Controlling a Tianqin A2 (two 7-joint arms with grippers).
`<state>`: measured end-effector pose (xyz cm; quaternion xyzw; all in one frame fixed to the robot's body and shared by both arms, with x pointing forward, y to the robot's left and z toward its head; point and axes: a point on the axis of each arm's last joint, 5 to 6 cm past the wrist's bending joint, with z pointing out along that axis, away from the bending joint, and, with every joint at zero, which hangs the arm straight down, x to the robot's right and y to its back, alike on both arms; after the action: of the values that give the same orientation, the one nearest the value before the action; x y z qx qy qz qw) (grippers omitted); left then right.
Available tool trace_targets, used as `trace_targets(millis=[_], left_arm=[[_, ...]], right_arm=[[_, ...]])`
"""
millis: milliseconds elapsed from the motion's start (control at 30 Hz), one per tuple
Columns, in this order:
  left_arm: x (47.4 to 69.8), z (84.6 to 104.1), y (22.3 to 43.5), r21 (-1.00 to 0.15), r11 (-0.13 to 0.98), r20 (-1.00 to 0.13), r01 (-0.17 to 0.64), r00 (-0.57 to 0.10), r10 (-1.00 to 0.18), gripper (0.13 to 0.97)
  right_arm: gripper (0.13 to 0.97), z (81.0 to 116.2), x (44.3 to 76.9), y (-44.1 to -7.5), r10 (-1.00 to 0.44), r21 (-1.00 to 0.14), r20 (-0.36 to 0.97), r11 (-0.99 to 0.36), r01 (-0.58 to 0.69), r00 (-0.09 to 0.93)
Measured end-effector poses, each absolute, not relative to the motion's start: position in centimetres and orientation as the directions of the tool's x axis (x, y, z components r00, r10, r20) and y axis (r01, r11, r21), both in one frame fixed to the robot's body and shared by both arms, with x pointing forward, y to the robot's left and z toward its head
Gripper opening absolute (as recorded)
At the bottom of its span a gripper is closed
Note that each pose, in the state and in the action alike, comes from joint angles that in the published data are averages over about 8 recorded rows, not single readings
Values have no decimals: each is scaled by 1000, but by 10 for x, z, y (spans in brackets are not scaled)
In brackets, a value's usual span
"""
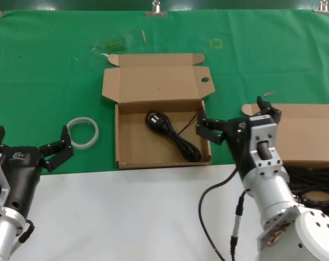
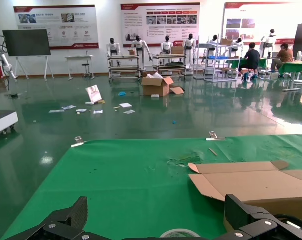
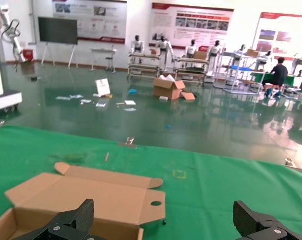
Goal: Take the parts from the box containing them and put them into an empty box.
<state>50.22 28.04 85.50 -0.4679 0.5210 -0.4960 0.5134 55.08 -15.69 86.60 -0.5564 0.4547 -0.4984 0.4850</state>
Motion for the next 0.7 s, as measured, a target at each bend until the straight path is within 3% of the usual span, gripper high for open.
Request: trace_targets(millis=[700], left_arm=[[502, 855, 280, -997, 70, -71, 22, -35, -997, 966]], right_arm=[[966, 854, 525, -212, -999, -999, -30, 31, 27, 46]])
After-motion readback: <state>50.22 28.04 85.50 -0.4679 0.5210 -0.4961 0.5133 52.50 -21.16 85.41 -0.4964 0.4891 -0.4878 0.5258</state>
